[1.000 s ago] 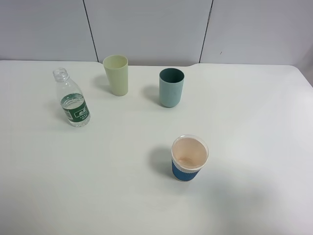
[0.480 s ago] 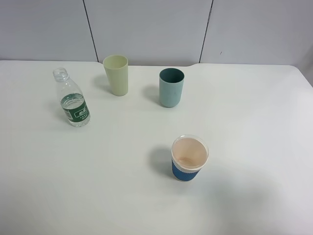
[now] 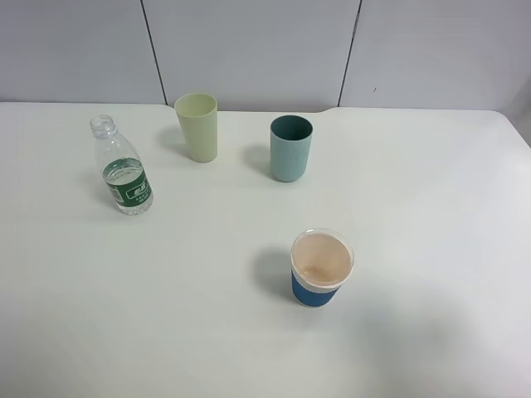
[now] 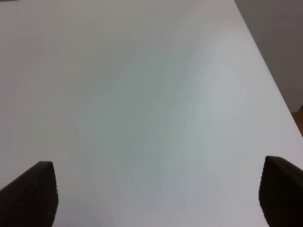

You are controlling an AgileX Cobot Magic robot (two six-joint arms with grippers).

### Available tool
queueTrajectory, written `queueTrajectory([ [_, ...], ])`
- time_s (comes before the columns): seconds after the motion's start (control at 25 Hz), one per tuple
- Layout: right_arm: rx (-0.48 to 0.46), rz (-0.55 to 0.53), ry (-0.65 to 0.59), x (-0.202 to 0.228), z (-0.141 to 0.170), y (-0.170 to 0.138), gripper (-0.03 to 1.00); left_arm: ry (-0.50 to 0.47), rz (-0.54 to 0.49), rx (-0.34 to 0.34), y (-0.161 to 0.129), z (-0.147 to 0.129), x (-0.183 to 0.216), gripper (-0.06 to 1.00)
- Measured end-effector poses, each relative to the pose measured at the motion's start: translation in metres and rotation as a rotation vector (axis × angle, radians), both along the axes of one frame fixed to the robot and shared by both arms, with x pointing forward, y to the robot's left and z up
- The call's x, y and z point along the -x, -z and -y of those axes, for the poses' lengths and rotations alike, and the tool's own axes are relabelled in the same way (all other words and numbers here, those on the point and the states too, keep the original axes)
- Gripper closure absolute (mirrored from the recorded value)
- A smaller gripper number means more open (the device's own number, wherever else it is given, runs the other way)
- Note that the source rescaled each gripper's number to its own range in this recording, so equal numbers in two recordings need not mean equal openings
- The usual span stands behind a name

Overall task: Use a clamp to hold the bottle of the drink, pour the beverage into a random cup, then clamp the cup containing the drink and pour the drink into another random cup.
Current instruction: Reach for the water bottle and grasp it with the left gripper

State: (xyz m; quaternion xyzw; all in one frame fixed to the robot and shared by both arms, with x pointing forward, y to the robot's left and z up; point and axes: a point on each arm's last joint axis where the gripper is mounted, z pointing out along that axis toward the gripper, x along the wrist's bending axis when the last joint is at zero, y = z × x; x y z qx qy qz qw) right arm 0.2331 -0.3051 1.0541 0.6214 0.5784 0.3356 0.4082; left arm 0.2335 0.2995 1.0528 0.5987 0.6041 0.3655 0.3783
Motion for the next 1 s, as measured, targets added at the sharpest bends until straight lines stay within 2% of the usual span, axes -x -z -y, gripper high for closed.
queueTrajectory([
  [1.0, 0.0, 0.0, 0.0, 0.0, 0.0, 0.0, 0.41, 0.0, 0.0, 0.0, 0.0, 0.0, 0.0, -0.06],
])
